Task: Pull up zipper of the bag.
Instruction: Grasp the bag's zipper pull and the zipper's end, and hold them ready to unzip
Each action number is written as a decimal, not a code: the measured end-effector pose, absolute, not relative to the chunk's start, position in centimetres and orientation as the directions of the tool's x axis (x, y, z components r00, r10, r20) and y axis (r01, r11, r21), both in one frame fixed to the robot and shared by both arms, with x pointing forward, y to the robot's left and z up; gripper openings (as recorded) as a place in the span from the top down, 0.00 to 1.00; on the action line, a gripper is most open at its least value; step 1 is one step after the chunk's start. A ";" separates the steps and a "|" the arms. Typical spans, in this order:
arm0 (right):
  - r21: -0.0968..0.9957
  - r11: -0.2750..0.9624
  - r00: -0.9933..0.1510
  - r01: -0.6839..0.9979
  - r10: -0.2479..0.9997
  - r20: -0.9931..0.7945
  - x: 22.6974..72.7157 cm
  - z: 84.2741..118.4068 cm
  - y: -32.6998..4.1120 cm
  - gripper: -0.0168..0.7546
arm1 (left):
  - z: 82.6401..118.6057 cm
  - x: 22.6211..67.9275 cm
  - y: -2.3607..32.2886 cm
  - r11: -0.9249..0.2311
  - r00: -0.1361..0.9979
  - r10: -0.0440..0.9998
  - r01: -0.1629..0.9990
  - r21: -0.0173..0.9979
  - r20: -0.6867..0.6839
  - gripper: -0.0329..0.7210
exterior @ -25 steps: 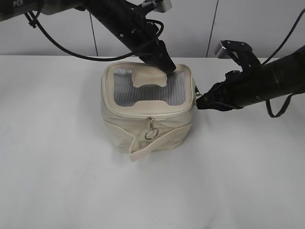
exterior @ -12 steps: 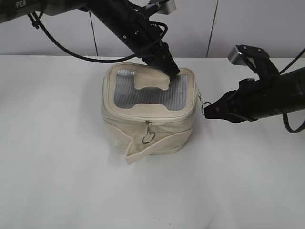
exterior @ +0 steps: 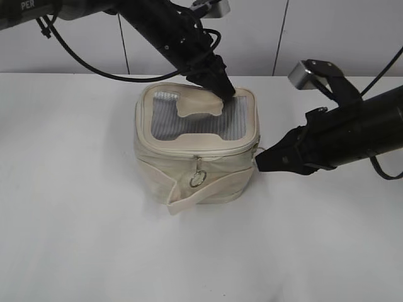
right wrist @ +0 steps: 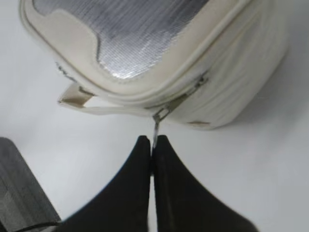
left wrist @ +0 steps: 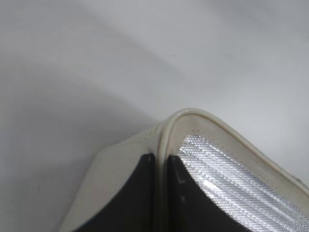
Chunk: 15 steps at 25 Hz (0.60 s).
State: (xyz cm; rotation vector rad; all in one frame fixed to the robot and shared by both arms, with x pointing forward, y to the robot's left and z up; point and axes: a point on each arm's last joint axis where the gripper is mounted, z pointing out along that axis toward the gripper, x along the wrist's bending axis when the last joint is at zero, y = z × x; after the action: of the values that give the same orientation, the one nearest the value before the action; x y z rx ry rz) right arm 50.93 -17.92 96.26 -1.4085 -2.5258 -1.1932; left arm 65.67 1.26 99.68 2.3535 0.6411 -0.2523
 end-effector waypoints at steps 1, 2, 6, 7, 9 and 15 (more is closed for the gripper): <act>0.606 0.321 -0.609 0.728 0.709 0.356 50.7 96.2 -17.6 0.97 | 99.7 65.7 1.3 -0.643 0.854 0.391 0.520 0.562 -0.343 0.91; 0.601 0.337 -0.621 0.724 0.697 0.358 50.4 96.2 -17.1 0.97 | 99.7 65.8 1.3 -0.638 0.848 0.401 0.530 0.559 -0.346 0.91; 0.584 0.407 -0.675 0.703 0.639 0.368 49.0 96.1 -14.9 0.97 | 99.6 65.9 1.3 -0.622 0.831 0.429 0.556 0.552 -0.353 0.91; 0.585 0.416 -0.685 0.696 0.630 0.367 48.7 96.1 -14.3 0.97 | 99.6 65.9 1.3 -0.620 0.829 0.432 0.559 0.551 -0.356 0.91; 0.596 0.411 -0.687 0.690 0.631 0.360 48.3 96.2 -13.2 0.97 | 99.6 65.9 1.3 -0.613 0.820 0.442 0.572 0.545 -0.363 0.91; 0.633 0.415 -0.714 0.654 0.616 0.334 48.1 96.4 -9.5 0.97 | 99.6 65.9 1.3 -0.603 0.807 0.457 0.590 0.537 -0.373 0.91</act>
State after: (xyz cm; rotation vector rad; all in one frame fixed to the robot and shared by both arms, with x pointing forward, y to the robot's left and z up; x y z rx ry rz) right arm 48.06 -9.48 96.39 -1.1677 -2.6003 -1.1981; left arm 65.93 1.29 99.63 2.3219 0.7675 -0.2588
